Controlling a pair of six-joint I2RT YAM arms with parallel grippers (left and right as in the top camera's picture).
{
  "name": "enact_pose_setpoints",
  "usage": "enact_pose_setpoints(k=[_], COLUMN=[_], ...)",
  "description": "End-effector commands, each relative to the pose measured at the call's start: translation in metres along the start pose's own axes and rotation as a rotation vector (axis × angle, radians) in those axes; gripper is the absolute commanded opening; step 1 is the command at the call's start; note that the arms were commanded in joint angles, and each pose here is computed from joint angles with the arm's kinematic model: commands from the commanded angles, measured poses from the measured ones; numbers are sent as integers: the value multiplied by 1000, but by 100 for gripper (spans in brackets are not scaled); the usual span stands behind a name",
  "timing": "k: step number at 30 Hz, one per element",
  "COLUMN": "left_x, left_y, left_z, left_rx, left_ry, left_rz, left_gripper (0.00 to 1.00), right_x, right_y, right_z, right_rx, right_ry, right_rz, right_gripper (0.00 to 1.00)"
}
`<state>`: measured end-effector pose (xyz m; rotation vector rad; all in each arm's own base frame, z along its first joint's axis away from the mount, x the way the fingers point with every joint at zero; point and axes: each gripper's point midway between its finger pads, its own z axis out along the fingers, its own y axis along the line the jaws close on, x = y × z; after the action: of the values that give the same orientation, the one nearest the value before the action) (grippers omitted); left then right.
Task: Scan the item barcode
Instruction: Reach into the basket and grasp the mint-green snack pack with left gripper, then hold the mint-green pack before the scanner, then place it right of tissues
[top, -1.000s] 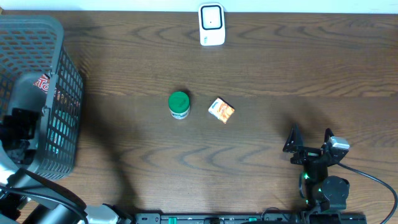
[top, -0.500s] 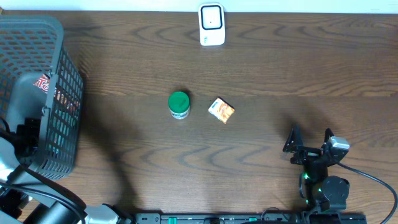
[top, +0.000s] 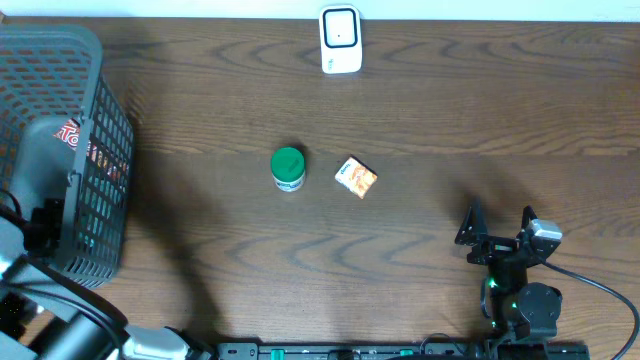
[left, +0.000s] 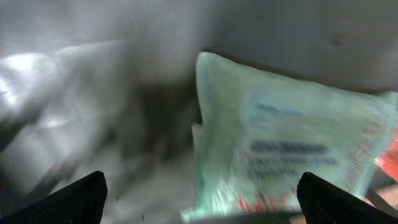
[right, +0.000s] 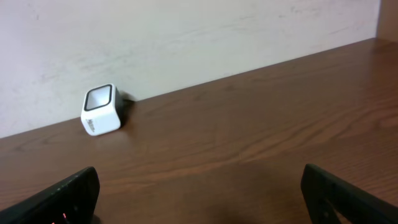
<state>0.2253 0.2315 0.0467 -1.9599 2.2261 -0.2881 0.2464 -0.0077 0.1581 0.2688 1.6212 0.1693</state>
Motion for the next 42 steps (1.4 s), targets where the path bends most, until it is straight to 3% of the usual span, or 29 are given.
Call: enact_pose_setpoints(k=[1,8,10,13,14,16,17,21,25,30,33,37,39,42], left_x=[10,31,36,40,40,38,37,24,1,-34,-36,0,52,125], left_y=[-1,-23,-26,-30,-31,-33,-33,-40,-66,-110,-129,-144,-162,-182], left_z=[21,53,58,64,64,64,64,46,-7,-124,-212,-296,-330,-346], left_rx=[-3,51,44,41,43,48,50,79,207,460,602,734,844,942], left_ry=[70,184,200,207,205,198,194,180,126,-83,-254,-403,-406,-307], left_rz=[-12,27,37,59,64,65,62,41,26,35,64,138,271,450], left_gripper=[98,97,87,66,55,19,8,8,7,8,7,7,7,7], right_x=[1,1,1,1,1,1,1,1,1,1,1,1,1,1], right_y=[2,2,2,2,2,2,2,2,2,2,2,2,2,2], right_z=[0,0,0,0,0,0,0,0,0,0,0,0,0,0], right_rx=[-10,-10,-10,-10,-10,-10,-10,-10,-10,-10,-10,-10,-10,-10], right_ry=[2,2,2,2,2,2,2,2,2,2,2,2,2,2], right_rz=[-8,-8,-8,-8,-8,-8,-8,-8,-8,-8,-8,-8,-8,-8], right_gripper=[99,99,99,99,99,99,99,99,99,99,99,99,99,99])
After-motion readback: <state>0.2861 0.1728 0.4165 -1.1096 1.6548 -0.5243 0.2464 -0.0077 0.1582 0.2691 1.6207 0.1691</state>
